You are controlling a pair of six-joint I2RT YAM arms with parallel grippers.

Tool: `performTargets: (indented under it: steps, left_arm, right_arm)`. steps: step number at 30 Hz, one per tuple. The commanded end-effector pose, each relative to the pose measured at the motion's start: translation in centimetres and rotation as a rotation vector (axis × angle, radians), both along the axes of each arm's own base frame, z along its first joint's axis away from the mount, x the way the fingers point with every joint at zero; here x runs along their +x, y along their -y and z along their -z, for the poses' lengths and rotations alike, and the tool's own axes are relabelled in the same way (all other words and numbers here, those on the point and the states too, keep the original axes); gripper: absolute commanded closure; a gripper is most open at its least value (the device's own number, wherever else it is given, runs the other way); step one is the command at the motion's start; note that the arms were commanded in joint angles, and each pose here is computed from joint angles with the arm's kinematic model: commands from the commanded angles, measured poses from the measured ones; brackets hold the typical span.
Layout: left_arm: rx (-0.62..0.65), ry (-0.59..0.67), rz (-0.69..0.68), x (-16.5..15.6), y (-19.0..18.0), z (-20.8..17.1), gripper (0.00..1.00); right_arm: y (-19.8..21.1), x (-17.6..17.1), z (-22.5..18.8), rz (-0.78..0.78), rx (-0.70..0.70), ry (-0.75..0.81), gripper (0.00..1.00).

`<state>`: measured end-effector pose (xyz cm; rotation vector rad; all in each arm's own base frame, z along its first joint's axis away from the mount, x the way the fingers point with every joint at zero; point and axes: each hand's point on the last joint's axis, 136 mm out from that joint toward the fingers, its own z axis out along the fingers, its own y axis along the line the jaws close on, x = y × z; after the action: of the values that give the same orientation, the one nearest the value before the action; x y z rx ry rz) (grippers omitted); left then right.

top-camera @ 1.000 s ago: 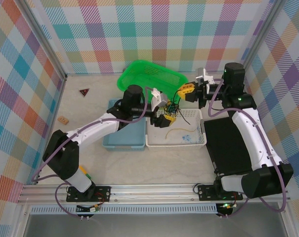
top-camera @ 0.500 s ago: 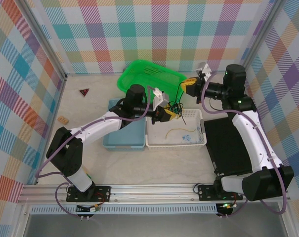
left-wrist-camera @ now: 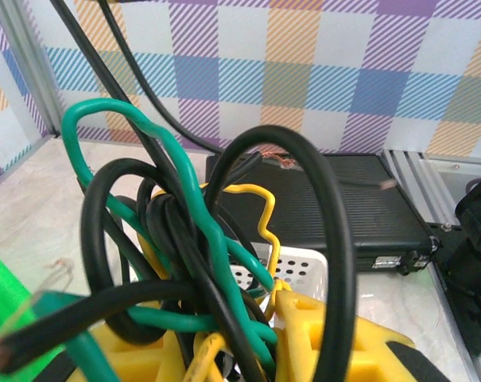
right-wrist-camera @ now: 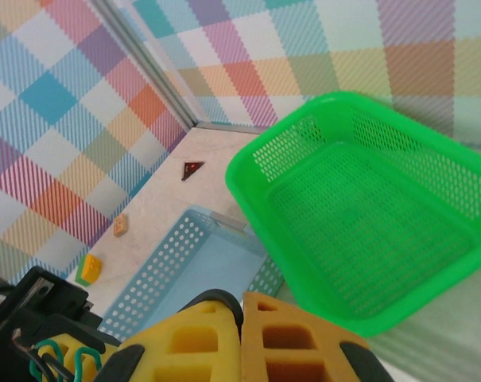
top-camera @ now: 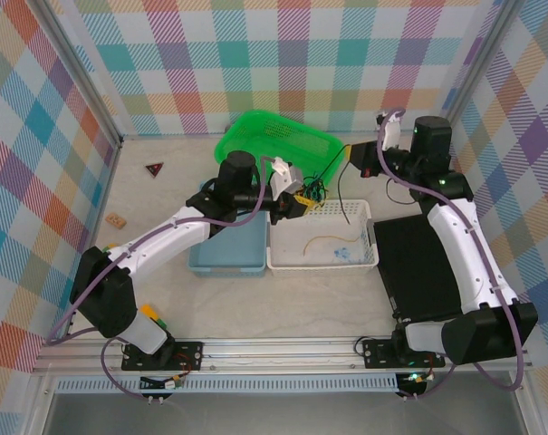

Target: Untangle the cables

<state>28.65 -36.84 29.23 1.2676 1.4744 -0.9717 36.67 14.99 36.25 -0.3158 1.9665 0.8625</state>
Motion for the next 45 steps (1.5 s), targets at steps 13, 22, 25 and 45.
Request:
performTargets:
  steps: [13,22,25,45]
  left_arm:
    - [0.126,-0.195,0.039,-4.1,-3.2,3.3,1.0]
    - [0.096,-0.239,-0.162,-0.4,-4.0,1.8,1.0]
    - [0.054,-0.25,-0.195,0.4,-3.7,0.2,1.0]
    - [-0.037,-0.299,-0.154,1.3,-2.5,-5.5,1.0]
  right_arm:
    - [14.9,3.7,-6.1,0.699,0.028,0.099,1.0]
    - [6.3,0.0,-5.7,0.133,0.067,0.24,1.0]
    - [4.4,-1.6,-3.7,-0.003,0.092,0.19,1.0]
    - [0.5,-8.0,-0.8,-0.363,0.087,0.166,0.35]
